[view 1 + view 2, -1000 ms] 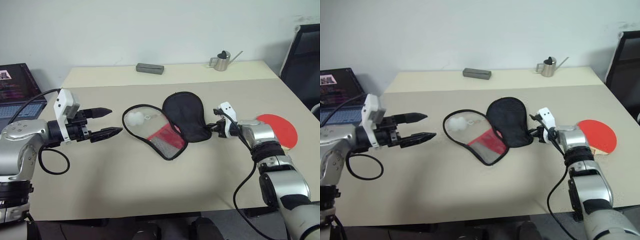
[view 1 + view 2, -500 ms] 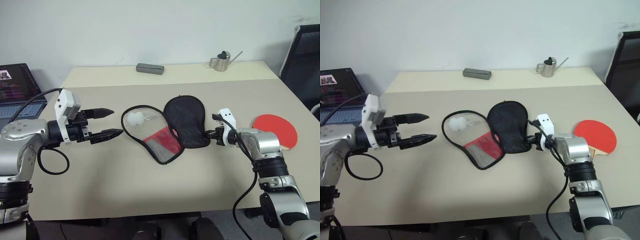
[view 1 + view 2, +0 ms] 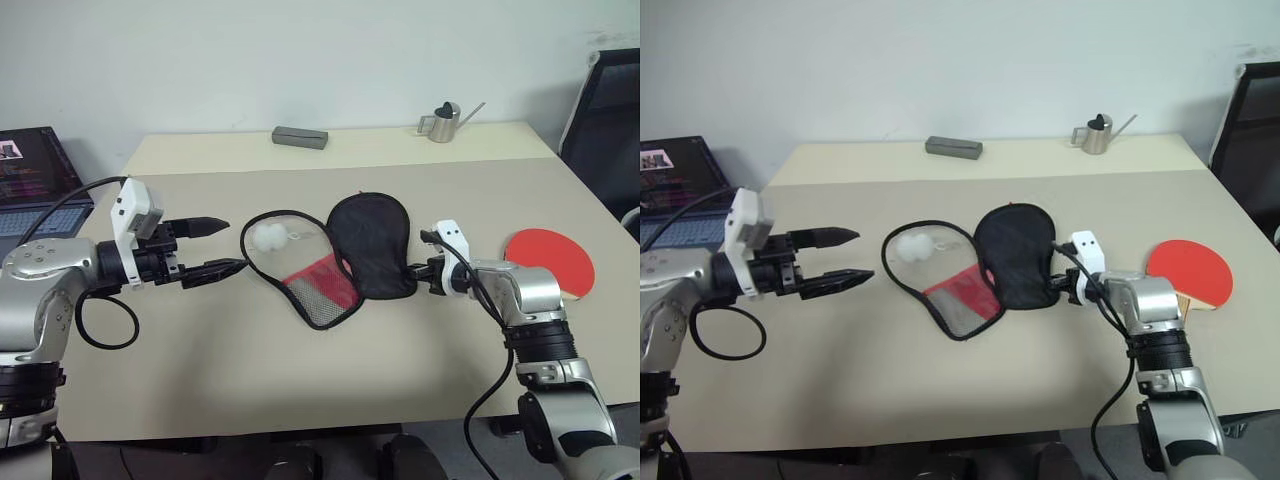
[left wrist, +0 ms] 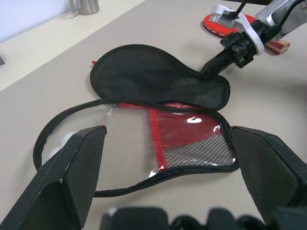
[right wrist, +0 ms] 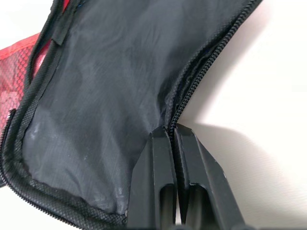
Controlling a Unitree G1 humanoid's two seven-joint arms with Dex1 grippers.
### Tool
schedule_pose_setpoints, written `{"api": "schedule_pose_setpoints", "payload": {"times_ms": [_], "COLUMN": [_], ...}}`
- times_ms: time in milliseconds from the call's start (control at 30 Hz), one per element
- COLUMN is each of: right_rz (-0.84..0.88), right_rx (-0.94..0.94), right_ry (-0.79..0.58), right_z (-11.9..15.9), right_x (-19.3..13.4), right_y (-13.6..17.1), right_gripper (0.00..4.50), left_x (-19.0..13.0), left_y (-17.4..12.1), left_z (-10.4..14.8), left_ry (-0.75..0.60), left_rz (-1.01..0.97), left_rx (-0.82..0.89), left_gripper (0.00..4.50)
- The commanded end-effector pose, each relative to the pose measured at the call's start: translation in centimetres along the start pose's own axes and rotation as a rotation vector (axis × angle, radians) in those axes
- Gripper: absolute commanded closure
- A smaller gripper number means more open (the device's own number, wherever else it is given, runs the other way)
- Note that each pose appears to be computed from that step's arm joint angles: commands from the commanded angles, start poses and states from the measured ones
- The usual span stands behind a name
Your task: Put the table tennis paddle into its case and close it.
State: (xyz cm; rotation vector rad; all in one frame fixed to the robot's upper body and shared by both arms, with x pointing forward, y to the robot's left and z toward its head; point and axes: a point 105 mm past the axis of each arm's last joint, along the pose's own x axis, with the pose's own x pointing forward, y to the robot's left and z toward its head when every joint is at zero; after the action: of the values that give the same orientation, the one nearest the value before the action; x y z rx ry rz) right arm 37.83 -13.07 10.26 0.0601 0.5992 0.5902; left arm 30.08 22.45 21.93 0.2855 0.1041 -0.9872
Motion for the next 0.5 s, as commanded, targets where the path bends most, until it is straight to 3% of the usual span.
{"api": "schedule_pose_setpoints", "payload": {"times_ms": [33, 267, 367, 500], "right_rz": [0.024, -0.015, -0.032, -0.108], "right_rx": [0.007, 0.019, 0.035, 0.054], "right_ry": [-0.025, -0.025, -0.037, -0.071], "right_z": [0.5, 0.3, 0.4, 0.9], "right_x": [-0.1, 0.0, 0.0, -0.3], "right_y": [0.8, 0.3, 0.1, -0.9], "right_gripper": [4.46, 4.46, 3.84, 2.53], "left_x": [-0.1, 0.0, 0.1, 0.1], "left_y": [-0.2, -0.1, -0.1, 0.0], "left_z": [1.4, 1.5, 1.5, 1.4], "left_ry": [-0.017, -0.017, -0.015, -0.014], "left_rz": [-0.005, -0.005, -0.004, -0.004], "left_rx": [0.055, 0.058, 0.06, 0.062], "left_gripper": [0.0, 0.0, 0.0, 0.0]}}
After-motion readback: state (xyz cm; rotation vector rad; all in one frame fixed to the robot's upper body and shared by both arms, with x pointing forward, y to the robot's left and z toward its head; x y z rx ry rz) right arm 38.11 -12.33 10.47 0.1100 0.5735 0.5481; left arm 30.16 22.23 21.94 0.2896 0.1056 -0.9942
